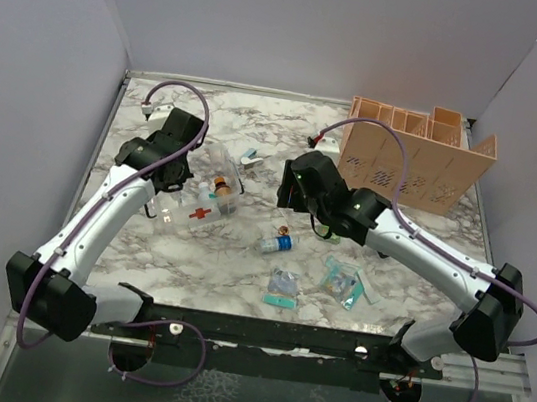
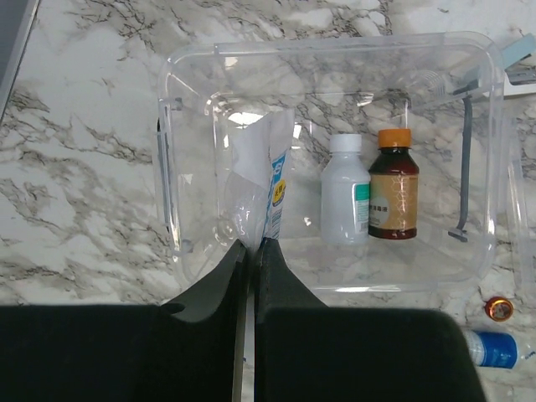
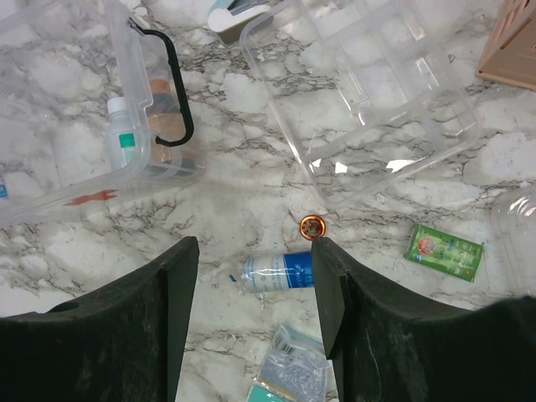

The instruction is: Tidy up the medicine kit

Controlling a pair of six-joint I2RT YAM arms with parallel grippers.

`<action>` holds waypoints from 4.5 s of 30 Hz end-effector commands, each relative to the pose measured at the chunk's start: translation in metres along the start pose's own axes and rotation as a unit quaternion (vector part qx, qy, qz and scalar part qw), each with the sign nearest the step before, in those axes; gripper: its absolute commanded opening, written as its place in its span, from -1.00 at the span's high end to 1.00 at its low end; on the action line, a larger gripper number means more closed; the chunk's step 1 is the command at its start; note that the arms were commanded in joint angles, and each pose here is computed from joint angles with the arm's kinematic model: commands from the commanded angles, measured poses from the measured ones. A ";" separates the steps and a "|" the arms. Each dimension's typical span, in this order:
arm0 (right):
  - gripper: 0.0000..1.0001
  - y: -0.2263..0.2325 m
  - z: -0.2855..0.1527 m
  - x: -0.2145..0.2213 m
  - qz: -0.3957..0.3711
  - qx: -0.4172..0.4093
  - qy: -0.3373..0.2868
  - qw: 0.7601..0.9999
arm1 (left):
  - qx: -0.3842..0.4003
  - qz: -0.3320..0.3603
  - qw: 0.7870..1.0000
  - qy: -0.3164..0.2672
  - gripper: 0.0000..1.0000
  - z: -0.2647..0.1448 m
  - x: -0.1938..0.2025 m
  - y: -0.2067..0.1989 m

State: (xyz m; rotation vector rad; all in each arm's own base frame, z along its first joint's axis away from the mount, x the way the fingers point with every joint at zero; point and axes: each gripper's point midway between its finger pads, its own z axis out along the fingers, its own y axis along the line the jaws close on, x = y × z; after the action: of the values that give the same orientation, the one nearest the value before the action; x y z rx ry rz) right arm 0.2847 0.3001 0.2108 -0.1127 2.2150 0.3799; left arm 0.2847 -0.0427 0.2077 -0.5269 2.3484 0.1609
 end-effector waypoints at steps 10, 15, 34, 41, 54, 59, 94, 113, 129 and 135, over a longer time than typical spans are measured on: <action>-0.10 0.009 0.006 -0.011 -0.001 -0.021 -0.003 1.000 | -0.062 0.041 0.997 0.026 1.00 0.048 0.016 0.012; -0.10 0.006 0.010 -0.010 -0.005 -0.018 0.001 1.000 | -0.106 0.069 0.991 0.047 1.00 0.065 0.032 0.030; -0.08 0.010 0.018 -0.001 -0.001 -0.028 0.022 0.999 | -0.092 0.056 0.987 0.117 0.27 0.097 0.057 0.025; -0.08 0.007 0.017 0.000 0.001 -0.022 0.021 1.000 | -0.050 0.049 0.989 0.127 0.13 0.100 0.056 0.010; -0.08 0.002 0.015 0.001 0.004 -0.013 0.020 1.000 | 0.024 0.024 0.992 0.122 0.00 0.089 0.036 -0.021; -0.08 0.000 0.015 0.003 0.005 -0.010 0.021 1.000 | 0.021 0.022 0.993 0.116 0.03 0.095 0.035 -0.019; -0.08 -0.019 0.008 0.008 0.006 0.020 0.020 1.000 | -0.115 -0.034 0.983 0.136 0.78 0.157 0.107 0.024; -0.08 -0.036 -0.001 0.025 0.010 0.041 0.038 0.998 | -0.019 -0.037 0.996 0.073 0.63 0.109 0.026 -0.011; -0.14 -0.063 -0.013 0.156 -0.047 -0.031 0.210 0.976 | 0.292 -0.011 0.945 -0.148 0.27 -0.042 -0.097 -0.078; -0.11 -0.094 -0.019 0.182 -0.020 0.042 0.240 0.970 | 0.378 0.009 0.911 -0.164 -0.03 -0.075 -0.083 -0.089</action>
State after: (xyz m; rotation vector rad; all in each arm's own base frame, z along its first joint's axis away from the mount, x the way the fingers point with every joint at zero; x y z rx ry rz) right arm 0.1886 0.2316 0.0725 -0.3197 2.6212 0.3283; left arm 0.3427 -0.0918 0.3119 -0.2266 1.9322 -0.4492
